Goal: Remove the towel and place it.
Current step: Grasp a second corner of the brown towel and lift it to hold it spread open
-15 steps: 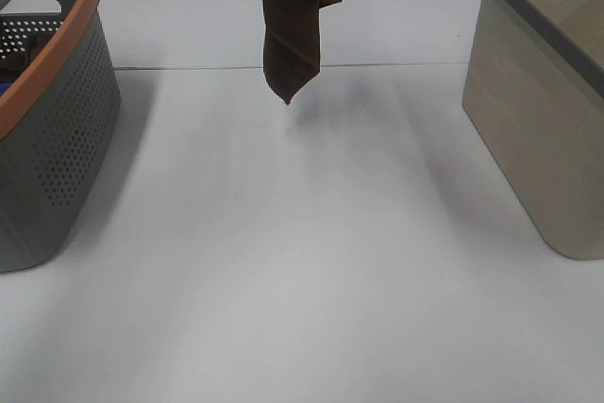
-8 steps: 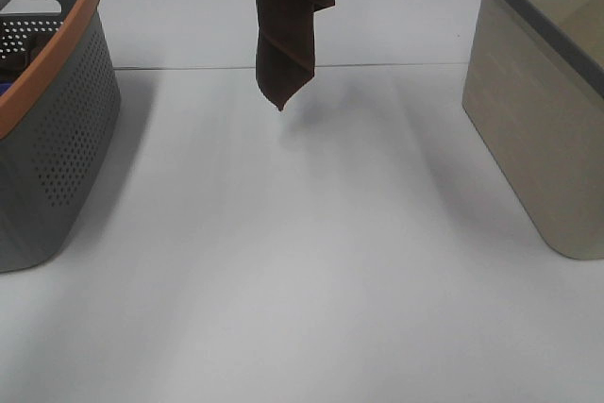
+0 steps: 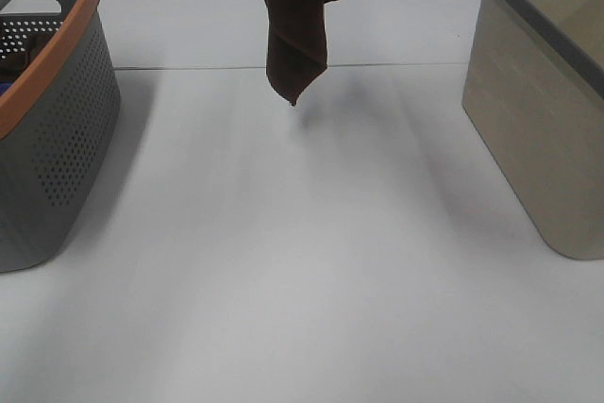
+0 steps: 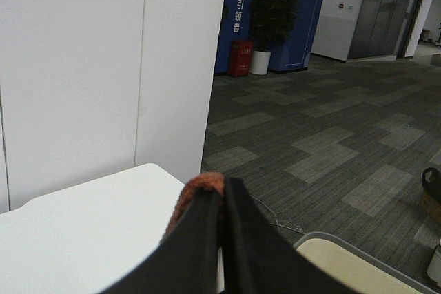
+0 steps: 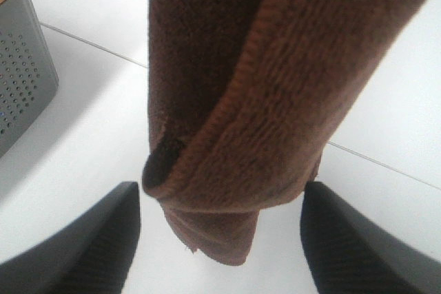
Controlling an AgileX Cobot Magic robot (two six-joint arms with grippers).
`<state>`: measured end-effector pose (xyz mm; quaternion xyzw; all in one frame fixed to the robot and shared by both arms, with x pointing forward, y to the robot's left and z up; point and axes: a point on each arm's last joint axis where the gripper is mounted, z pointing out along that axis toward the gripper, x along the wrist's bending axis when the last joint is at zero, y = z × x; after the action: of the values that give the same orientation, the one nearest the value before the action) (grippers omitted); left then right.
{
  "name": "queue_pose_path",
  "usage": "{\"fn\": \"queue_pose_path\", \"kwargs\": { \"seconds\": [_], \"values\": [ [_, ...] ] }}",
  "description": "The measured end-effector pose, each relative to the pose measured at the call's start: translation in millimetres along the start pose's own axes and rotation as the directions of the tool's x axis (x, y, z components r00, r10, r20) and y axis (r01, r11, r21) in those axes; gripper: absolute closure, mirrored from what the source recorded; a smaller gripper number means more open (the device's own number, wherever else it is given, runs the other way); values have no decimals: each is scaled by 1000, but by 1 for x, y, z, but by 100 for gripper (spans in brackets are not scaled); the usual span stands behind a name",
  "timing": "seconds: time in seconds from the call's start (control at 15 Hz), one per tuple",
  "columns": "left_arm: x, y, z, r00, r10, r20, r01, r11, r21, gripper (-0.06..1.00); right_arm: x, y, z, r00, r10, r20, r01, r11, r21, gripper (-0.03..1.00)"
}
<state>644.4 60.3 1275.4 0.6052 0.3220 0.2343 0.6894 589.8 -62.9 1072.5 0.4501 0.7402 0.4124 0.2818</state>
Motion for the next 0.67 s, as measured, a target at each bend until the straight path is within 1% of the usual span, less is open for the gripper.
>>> {"fn": "queue_pose_path", "kwargs": {
  "seconds": [0.07, 0.2, 0.27, 0.4, 0.53, 0.67],
  "values": [
    [0, 0, 0, 1000, 0, 0, 0, 1000, 0, 94, -1, -1, 0, 1000, -15, 15, 15, 1000, 11, 34],
    [0, 0, 0, 1000, 0, 0, 0, 1000, 0, 94, -4, -3, 0, 999, -28, 41, 27, 999, 32, 40],
    [0, 0, 0, 1000, 0, 0, 0, 1000, 0, 94, -4, -3, 0, 999, -30, 45, 28, 999, 30, 47],
    [0, 0, 0, 1000, 0, 0, 0, 1000, 0, 94, -4, -2, 0, 998, -35, 44, 34, 999, 25, 51],
    [1, 0, 0, 1000, 10, -6, -10, 1000, 2, 94, -5, -3, 0, 998, -28, 48, 27, 999, 32, 51],
    [1, 0, 0, 1000, 11, -7, -11, 1000, 1, 94, -7, -2, -9, 997, 33, 67, -38, 997, 68, 42]
  ]
}}
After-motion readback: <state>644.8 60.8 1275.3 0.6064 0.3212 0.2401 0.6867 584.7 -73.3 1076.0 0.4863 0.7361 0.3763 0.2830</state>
